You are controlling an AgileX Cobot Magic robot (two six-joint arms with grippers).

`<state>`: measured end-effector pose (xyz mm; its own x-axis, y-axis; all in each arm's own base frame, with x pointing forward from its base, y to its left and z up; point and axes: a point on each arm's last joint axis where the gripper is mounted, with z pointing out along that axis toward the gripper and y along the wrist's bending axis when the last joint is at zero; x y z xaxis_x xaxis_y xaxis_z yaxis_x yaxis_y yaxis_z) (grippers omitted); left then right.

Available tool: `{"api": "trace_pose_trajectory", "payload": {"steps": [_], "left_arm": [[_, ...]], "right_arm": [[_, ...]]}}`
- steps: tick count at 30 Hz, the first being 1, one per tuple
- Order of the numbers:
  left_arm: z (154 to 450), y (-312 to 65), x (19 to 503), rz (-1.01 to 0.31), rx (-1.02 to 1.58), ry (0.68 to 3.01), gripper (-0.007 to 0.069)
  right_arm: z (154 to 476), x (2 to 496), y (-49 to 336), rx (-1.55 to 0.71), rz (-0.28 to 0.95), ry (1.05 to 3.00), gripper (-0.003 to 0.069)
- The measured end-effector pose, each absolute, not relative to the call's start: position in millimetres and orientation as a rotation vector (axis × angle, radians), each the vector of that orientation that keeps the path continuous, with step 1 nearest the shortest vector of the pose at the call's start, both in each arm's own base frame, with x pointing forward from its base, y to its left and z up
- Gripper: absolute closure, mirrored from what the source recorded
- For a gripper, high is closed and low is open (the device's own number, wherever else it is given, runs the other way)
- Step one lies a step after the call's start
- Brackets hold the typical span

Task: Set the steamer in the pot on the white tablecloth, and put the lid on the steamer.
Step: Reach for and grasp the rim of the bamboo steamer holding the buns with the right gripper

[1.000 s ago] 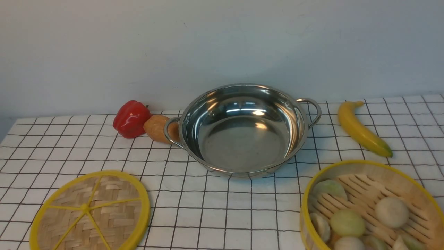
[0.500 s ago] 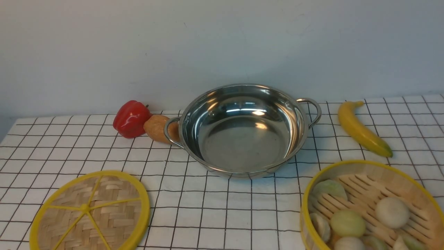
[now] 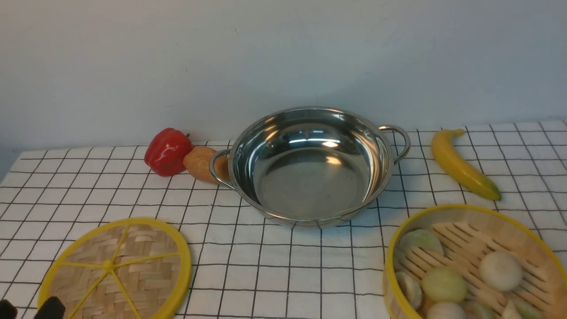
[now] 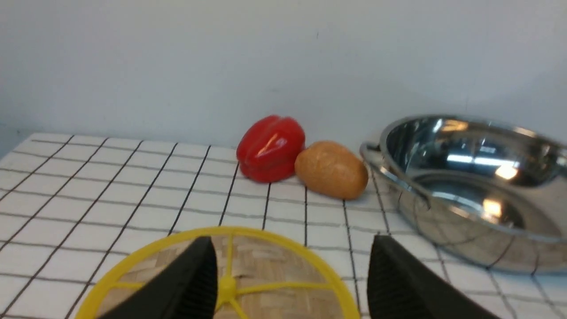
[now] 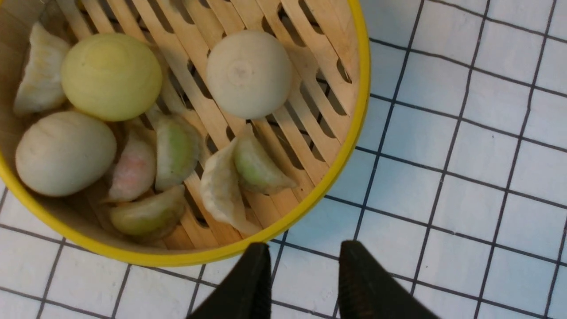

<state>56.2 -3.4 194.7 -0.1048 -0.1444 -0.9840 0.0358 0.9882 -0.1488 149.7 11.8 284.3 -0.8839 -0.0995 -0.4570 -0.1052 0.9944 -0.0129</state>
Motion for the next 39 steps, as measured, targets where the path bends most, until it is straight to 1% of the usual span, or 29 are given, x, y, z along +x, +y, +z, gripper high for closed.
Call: {"api": "trace_pose_trajectory", "payload": {"steps": [5,7,9,11,14,16,18,19,23,24,26,29,33,39], "left_arm": [[206.5,-2.8,56.7,-0.232,-0.157,1.537,0.0193],[210.9,-2.0,56.4,-0.294,-0.219,1.481,0.0193],[211.0,-2.0,56.4,-0.348,-0.269,1.475,0.0193],[212.8,-2.7,55.9,-0.366,-0.278,1.487,0.0193],[229.3,-5.2,51.8,-0.393,-0.264,1.507,0.0193],[249.2,-7.9,45.9,-0.394,-0.221,1.532,0.0193],[257.9,-9.3,43.6,-0.388,-0.196,1.555,0.0193],[269.9,-11.3,41.2,-0.381,-0.164,1.605,0.0193],[287.9,-15.0,41.1,-0.359,-0.096,1.73,0.0193],[294.2,-16.7,42.2,-0.339,-0.051,1.796,0.0193],[298.9,-17.9,43.4,-0.322,-0.011,1.846,0.0193],[308.3,-19.8,46.6,-0.284,0.074,1.933,0.0193],[314.9,-20.4,49.2,-0.262,0.118,1.956,0.0193],[316.2,-20.4,49.0,-0.254,0.13,1.959,0.0193]], "right_arm": [[284.3,149.7,11.6,-0.146,0.014,2.663,0.0417],[284.3,149.7,11.3,-0.137,0.011,2.663,0.0417],[284.3,149.7,11.1,-0.107,0.015,2.665,0.0417],[284.2,149.7,10.7,-0.11,0.009,2.665,0.0417],[284.3,149.8,9.5,-0.102,-0.008,2.665,0.0413],[284.1,150.1,8.6,-0.103,-0.023,2.666,0.0398],[283.4,150.7,8.4,-0.105,-0.028,2.671,0.0391],[281.1,152.2,8.3,-0.107,-0.031,2.691,0.0373],[272.4,158.8,8.6,-0.111,-0.039,2.76,0.0343],[265.9,164.6,9.1,-0.114,-0.041,2.801,0.0334],[261.7,168.8,9.4,-0.115,-0.043,2.82,0.0329],[246.6,182.3,10.6,-0.121,-0.045,2.889,0.0326],[230.4,198.2,11.9,-0.123,-0.047,2.944,0.0324],[227.3,225.1,14.1,-0.123,-0.047,2.958,0.0324]]}}
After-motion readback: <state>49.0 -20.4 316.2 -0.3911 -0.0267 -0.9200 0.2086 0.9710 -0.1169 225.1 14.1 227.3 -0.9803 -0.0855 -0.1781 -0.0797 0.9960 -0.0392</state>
